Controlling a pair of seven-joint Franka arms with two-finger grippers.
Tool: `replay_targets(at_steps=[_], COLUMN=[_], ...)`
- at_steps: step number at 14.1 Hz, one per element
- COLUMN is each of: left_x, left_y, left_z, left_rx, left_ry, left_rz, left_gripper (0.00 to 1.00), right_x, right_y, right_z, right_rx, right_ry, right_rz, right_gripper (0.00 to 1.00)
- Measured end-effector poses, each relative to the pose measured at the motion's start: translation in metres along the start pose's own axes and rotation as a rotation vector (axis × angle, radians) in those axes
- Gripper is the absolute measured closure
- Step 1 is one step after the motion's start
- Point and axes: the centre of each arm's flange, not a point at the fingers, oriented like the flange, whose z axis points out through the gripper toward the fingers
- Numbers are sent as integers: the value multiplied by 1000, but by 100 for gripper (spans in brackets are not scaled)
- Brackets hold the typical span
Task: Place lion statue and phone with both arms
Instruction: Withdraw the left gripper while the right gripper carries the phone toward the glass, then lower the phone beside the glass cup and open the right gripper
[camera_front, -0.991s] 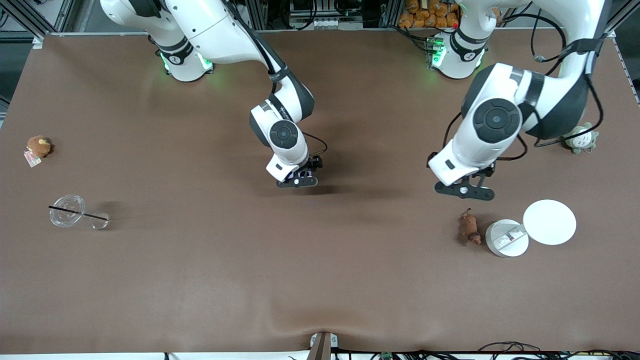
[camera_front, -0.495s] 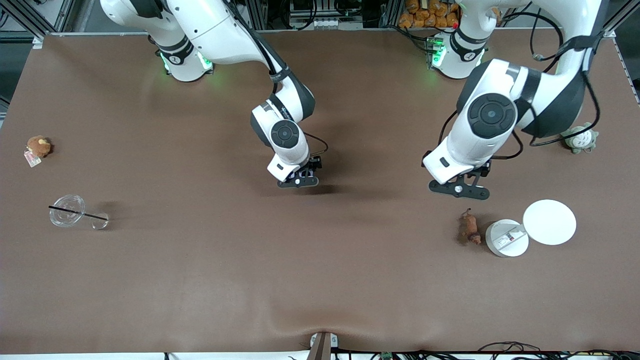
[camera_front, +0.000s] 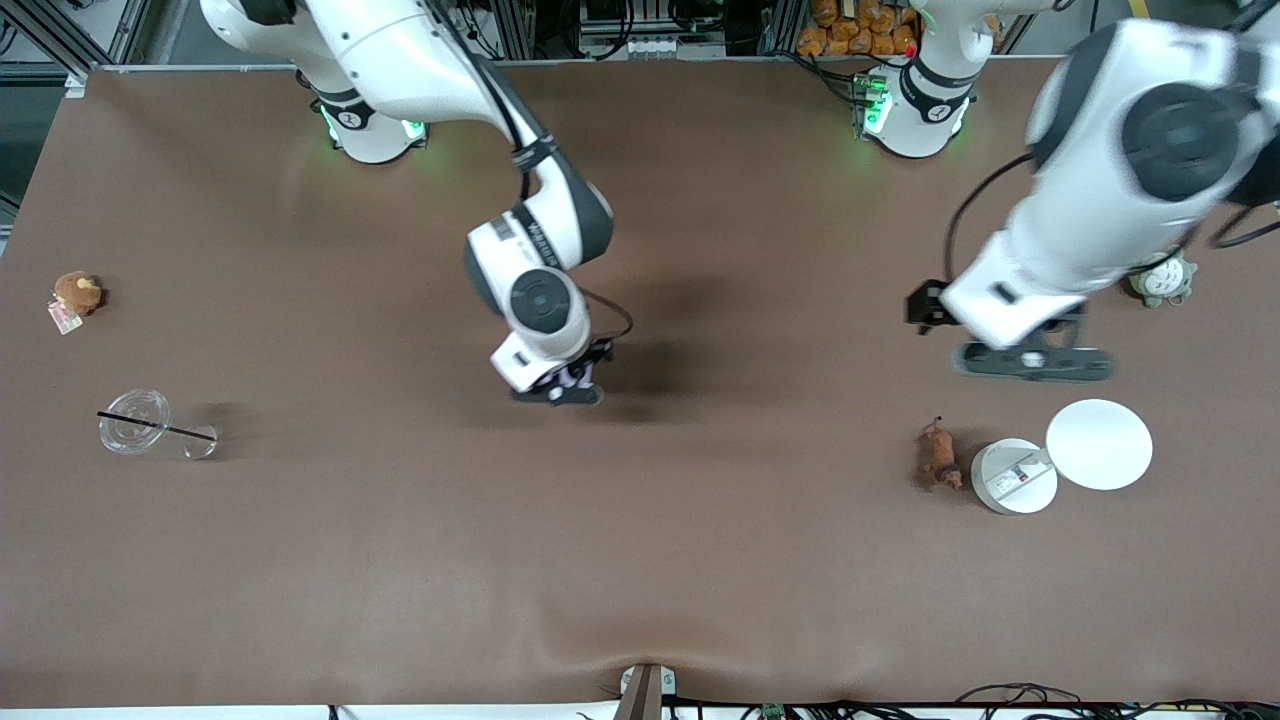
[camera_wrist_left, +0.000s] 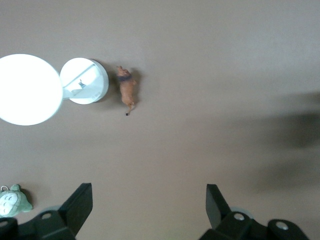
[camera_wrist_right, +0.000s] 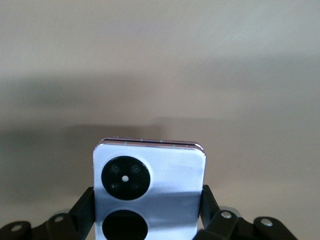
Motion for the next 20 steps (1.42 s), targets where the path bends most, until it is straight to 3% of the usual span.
replay_targets(at_steps=[4, 9, 11, 14, 17, 20], left_x=[-9, -29, -39, -59, -73, -79], left_y=[-60, -118, -135, -166, -177, -178], left_z=[-41, -79, -87, -86, -84, -91], left_rx=[-3, 6, -13, -105, -128, -129], left_ry=[52, 107, 109, 69, 31, 37], left_rz=[-100, -190, -187, -179, -186, -188], left_gripper=[0, 0, 0, 0, 0, 0], right_x=[71, 132, 141, 143, 138, 141], right_y=[94, 246, 296, 363, 409, 445], right_z=[-33, -31, -22, 9, 39, 50], right_rx=[4, 13, 17, 22, 22, 21], right_ry=[65, 28, 3, -26, -19, 3], right_rz=[68, 9, -3, -35, -56, -96], right_gripper=[15, 15, 15, 15, 15, 15])
